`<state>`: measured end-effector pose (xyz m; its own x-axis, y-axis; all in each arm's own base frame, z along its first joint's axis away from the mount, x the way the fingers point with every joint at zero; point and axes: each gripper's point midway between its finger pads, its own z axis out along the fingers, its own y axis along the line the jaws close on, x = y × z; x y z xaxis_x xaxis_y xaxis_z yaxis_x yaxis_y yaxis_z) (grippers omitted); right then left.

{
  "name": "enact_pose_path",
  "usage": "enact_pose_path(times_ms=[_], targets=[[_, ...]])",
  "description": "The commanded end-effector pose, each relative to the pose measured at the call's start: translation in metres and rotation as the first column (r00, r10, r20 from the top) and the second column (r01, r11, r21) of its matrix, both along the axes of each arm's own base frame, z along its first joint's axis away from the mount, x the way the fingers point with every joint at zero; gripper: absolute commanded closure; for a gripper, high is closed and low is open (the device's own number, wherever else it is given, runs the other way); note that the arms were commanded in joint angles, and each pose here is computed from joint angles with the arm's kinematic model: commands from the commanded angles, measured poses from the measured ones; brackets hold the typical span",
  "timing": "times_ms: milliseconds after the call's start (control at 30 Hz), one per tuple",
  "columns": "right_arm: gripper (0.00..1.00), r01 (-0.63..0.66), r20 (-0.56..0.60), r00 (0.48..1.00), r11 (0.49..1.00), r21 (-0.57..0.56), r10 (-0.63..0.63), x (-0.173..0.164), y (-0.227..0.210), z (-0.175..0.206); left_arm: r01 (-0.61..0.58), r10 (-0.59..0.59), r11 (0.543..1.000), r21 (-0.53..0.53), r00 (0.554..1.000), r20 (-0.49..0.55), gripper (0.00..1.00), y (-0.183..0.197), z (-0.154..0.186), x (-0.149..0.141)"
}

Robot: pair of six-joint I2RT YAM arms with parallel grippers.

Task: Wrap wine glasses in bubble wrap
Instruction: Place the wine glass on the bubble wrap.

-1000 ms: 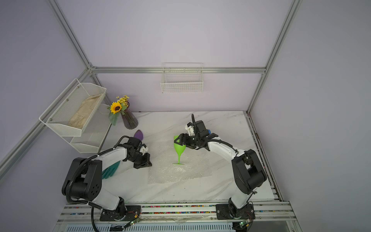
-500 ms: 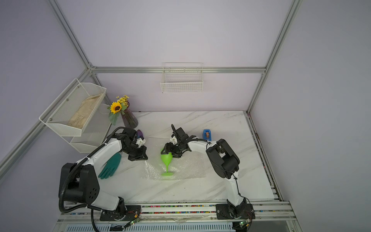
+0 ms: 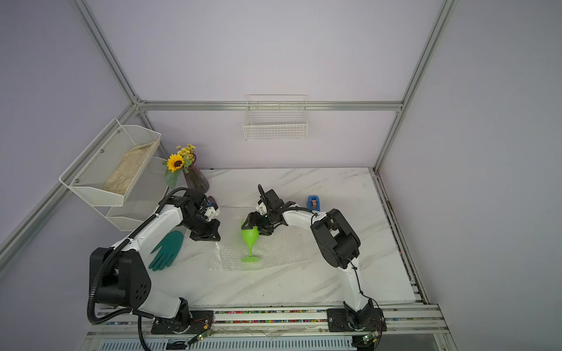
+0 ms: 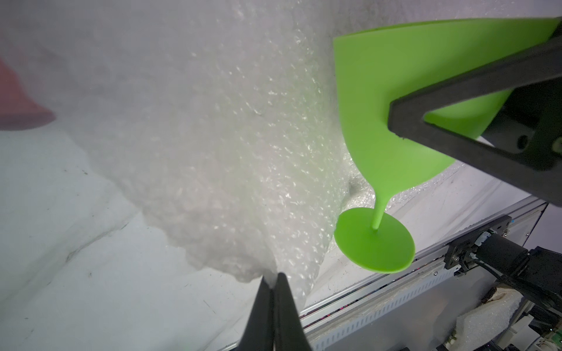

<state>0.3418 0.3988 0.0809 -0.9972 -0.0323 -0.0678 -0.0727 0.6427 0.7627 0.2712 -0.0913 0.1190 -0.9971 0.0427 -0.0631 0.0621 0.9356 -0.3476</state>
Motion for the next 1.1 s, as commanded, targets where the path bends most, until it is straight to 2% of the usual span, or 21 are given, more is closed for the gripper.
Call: enact_pose_path(times_ms=[0,167,367,467,567,700,867,1067], targets=[[0.36,-0.003,-0.050,0.999,1.000,0.006,0.004,-0.002,0.001,-0.005,0.028,-0.030,0.999,0.027,0.999,0.046,1.00,0.007,0.013,0.009],[0.35,0.010,-0.050,0.999,0.999,-0.037,-0.012,0.002,-0.003,-0.019,0.037,-0.039,0.998,0.041,0.998,0.054,1.00,0.008,0.016,0.012],[0.30,-0.043,-0.023,0.999,0.991,-0.128,0.040,0.006,-0.009,-0.041,0.057,-0.054,0.998,-0.029,0.995,0.085,1.00,-0.004,0.029,0.016],[0.23,-0.069,-0.020,0.998,0.992,-0.103,0.067,0.004,-0.004,-0.039,0.071,-0.061,0.994,-0.086,0.992,0.107,1.00,-0.014,0.040,0.022],[0.10,-0.051,0.011,0.999,0.992,-0.112,0.052,0.009,-0.006,-0.028,0.076,-0.060,0.989,-0.124,0.990,0.127,1.00,-0.023,0.050,0.027],[0.04,0.009,0.029,1.000,0.990,-0.141,-0.005,0.013,-0.025,-0.011,0.086,-0.068,0.988,-0.132,0.988,0.135,1.00,-0.033,0.055,0.032],[0.03,0.054,0.054,0.997,0.988,-0.148,-0.046,0.012,-0.050,0.008,0.117,-0.099,0.985,-0.129,0.986,0.133,1.00,-0.049,0.057,0.035],[0.03,0.072,0.040,0.997,0.983,-0.171,-0.066,0.007,-0.071,0.004,0.149,-0.135,0.983,-0.109,0.983,0.122,1.00,-0.071,0.055,0.040]])
